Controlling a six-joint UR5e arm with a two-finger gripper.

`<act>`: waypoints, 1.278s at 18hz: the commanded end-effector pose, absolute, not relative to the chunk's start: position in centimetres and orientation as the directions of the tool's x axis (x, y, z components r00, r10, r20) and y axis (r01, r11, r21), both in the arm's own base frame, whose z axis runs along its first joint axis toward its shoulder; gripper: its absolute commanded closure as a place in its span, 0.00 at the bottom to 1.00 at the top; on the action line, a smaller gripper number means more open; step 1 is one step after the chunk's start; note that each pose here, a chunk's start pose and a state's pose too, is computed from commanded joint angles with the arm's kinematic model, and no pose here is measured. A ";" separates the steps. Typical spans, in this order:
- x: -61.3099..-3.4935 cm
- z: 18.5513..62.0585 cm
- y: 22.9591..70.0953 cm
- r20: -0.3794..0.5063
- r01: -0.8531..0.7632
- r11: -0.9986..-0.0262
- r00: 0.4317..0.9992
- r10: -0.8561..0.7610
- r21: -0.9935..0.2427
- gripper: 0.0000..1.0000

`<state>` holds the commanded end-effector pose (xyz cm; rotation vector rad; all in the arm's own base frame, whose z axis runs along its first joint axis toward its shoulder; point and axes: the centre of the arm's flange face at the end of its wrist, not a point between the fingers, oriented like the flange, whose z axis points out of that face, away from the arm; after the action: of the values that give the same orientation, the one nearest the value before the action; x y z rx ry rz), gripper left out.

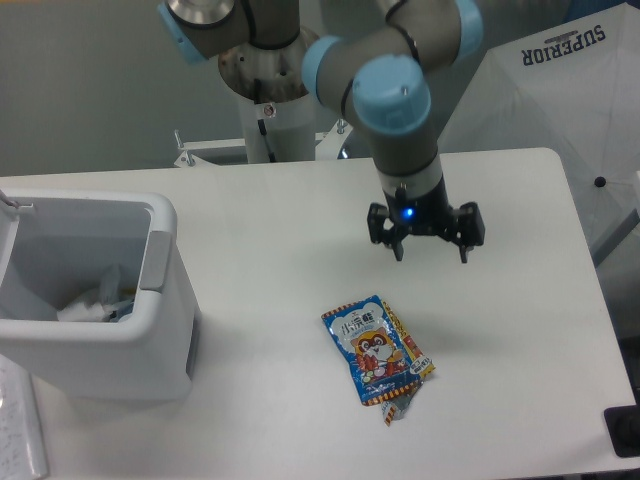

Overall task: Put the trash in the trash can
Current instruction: 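Lower the gripper onto the edge of the snack wrapper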

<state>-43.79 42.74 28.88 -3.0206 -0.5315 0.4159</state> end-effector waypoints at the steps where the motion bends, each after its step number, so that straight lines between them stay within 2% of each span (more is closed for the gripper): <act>1: -44.6 27.6 43.2 -0.244 0.337 -0.938 0.906 0.346 -0.080 0.00; 3: -46.4 27.4 44.4 -0.236 0.340 -0.935 0.905 0.355 -0.103 0.00; 10: -50.0 26.6 46.1 -0.052 0.395 -0.877 0.904 0.424 -0.274 0.00; 15: -51.9 22.3 48.1 -0.038 0.393 -0.882 0.908 0.416 -0.260 0.00; 23: -51.0 19.7 48.7 -0.017 0.381 -0.894 0.918 0.396 -0.235 0.00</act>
<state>-51.00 48.75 19.65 -2.8515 -0.5851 0.0946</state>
